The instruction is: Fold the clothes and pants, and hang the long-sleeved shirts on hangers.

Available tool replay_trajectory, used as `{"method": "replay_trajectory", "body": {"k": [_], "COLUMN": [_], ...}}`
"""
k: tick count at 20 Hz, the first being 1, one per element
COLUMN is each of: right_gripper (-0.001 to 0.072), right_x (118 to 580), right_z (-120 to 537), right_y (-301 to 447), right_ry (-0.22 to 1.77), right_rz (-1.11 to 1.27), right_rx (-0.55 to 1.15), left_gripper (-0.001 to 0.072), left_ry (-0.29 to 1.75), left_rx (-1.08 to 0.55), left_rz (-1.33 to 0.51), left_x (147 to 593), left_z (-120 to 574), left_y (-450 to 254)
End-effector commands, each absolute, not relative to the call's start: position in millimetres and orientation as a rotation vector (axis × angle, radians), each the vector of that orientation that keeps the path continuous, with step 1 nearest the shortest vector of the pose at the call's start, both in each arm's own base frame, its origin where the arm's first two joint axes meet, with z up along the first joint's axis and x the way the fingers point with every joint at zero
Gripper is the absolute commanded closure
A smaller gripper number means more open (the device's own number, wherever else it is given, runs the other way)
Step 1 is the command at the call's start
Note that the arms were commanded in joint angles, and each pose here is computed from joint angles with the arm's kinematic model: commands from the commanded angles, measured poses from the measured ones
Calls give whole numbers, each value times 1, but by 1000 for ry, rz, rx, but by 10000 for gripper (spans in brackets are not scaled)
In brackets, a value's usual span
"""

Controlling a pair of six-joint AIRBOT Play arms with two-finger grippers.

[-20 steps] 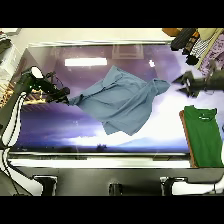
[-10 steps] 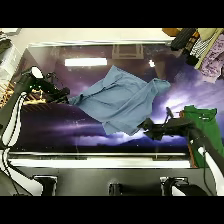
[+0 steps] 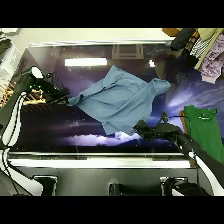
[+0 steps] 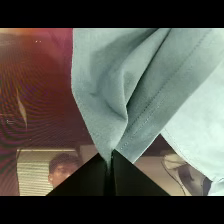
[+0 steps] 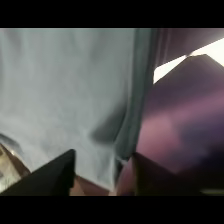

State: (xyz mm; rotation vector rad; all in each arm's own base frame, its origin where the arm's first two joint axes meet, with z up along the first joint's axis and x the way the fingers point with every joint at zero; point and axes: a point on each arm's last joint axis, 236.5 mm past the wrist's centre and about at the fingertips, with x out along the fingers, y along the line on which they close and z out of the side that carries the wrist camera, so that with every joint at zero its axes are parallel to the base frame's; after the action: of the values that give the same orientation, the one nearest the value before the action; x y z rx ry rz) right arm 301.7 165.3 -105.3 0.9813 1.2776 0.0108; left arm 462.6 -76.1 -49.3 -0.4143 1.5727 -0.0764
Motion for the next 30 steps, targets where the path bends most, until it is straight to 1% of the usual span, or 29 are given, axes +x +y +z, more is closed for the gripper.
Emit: {"method": "replay_trajectory", "body": {"k": [1,2,4,6,8,9,11,13,14,16,17,19,21,22,24,27,30], "right_gripper": [516,686,686,686,686,687,686,686,686,685,685,685,686,686,686,685,685], "right_x": [313,315,328,354,382,392,393,362,338,277,247,208,191,193,218,292,386], "right_z": [-105,-104,-88,-38,46,97,216,337,389,477,509,551,576,579,563,500,392], "right_y": [173,173,172,171,166,160,147,141,142,148,150,143,123,110,91,85,90], "right_ry": [1209,1199,1150,1042,892,804,602,404,311,142,79,-12,-102,-124,-86,146,502], "right_rz": [-20,-21,10,96,213,278,408,535,589,684,712,694,609,550,434,347,294], "right_rx": [1001,1003,993,993,1002,988,928,827,773,638,583,546,527,521,475,449,450], "left_gripper": [693,693,693,693,694,694,694,694,694,695,695,695,695,695,695,695,695], "left_ry": [1572,1572,1567,1542,1461,1387,1177,908,762,466,336,139,9,-24,18,241,504], "left_rx": [-411,-411,-411,-401,-363,-329,-278,-250,-239,-266,-277,-294,-332,-340,-326,-314,-271], "left_rz": [-79,-79,-80,-98,-164,-194,-232,-241,-241,-159,-110,-29,43,70,108,145,176], "left_x": [463,463,463,464,471,477,490,484,471,424,392,329,284,271,275,329,402], "left_z": [-49,-49,-47,-35,-3,25,106,216,274,382,426,486,519,525,512,445,348], "left_y": [-76,-76,-76,-76,-79,-79,-73,-66,-62,-43,-31,-9,11,18,26,28,29]}}
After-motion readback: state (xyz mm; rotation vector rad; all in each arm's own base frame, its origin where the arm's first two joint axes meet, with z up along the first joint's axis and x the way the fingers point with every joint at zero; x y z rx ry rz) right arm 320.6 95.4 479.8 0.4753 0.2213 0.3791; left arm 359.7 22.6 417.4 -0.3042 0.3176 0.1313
